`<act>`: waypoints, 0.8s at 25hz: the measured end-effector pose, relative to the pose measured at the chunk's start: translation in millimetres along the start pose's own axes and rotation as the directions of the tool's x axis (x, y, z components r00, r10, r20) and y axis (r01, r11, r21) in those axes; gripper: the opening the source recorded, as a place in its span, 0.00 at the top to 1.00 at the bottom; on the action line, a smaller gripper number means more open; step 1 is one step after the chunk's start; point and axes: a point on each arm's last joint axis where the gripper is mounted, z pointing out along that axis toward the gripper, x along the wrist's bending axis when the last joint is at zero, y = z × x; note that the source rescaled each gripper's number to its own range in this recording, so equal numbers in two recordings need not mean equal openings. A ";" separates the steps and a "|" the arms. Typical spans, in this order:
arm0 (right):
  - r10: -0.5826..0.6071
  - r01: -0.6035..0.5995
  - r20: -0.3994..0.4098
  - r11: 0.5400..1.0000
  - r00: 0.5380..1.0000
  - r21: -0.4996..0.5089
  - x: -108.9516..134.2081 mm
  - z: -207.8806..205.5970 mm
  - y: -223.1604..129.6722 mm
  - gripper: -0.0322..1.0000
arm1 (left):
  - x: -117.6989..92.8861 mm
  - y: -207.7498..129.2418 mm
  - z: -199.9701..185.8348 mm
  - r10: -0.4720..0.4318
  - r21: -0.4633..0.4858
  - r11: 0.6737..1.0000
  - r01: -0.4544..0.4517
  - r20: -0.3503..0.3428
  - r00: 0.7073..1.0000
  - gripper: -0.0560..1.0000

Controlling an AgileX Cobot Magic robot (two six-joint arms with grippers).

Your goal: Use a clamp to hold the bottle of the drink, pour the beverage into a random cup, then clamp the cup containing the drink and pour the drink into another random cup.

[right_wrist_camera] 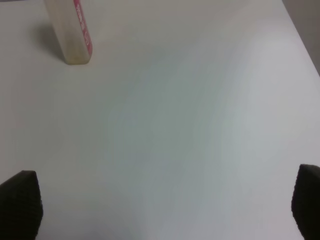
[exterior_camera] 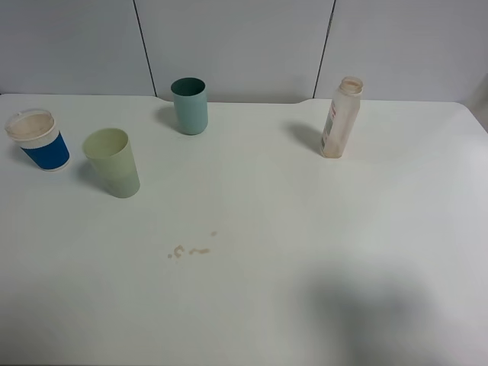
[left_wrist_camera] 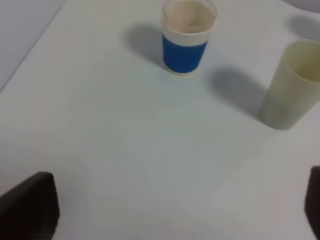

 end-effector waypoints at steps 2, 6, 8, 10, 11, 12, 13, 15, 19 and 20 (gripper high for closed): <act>0.000 0.000 0.000 1.000 1.000 0.000 0.0 0.0 0.0 0.00 | -2.6 -0.5 0.4 0.021 0.002 1.000 -0.021 0.019 1.000 0.02; 0.000 0.000 0.000 1.000 1.000 0.000 0.0 0.0 0.0 0.00 | -5.8 -0.6 0.3 0.052 0.000 0.999 -0.052 0.053 0.997 0.02; 0.000 0.000 0.000 1.000 1.000 0.000 0.0 0.0 0.0 0.00 | -5.9 -0.6 0.3 0.055 0.000 0.999 -0.055 0.055 0.997 0.02; 0.000 0.000 0.000 1.000 1.000 0.000 0.0 0.0 0.0 0.00 | -5.9 -0.6 0.3 0.057 0.000 0.998 -0.057 0.055 0.997 0.02; 0.000 0.000 0.000 1.000 1.000 0.000 0.0 0.0 0.0 0.00 | -6.0 -0.6 0.3 0.057 0.000 0.998 -0.057 0.056 0.997 0.02; 0.000 0.000 0.000 1.000 1.000 0.000 0.0 0.0 0.0 0.00 | -6.0 -0.6 0.3 0.057 0.000 0.998 -0.057 0.056 0.997 0.02; 0.000 0.000 0.000 1.000 1.000 0.000 0.0 0.0 0.0 0.00 | -6.0 -0.6 0.3 0.057 0.000 0.998 -0.057 0.056 0.997 0.02; 0.000 0.000 0.000 1.000 1.000 0.000 0.0 0.0 0.0 0.00 | -6.0 -0.6 0.3 0.057 0.000 0.998 -0.057 0.056 0.997 0.02; 0.000 0.000 0.000 1.000 1.000 0.000 0.0 0.0 0.0 0.00 | -5.9 -0.6 0.3 0.060 0.000 0.998 -0.060 0.061 0.996 0.02; 0.000 0.000 0.000 1.000 1.000 0.000 0.0 0.0 0.0 0.00 | -5.8 -0.6 0.3 0.066 0.000 0.998 -0.066 0.073 0.995 0.02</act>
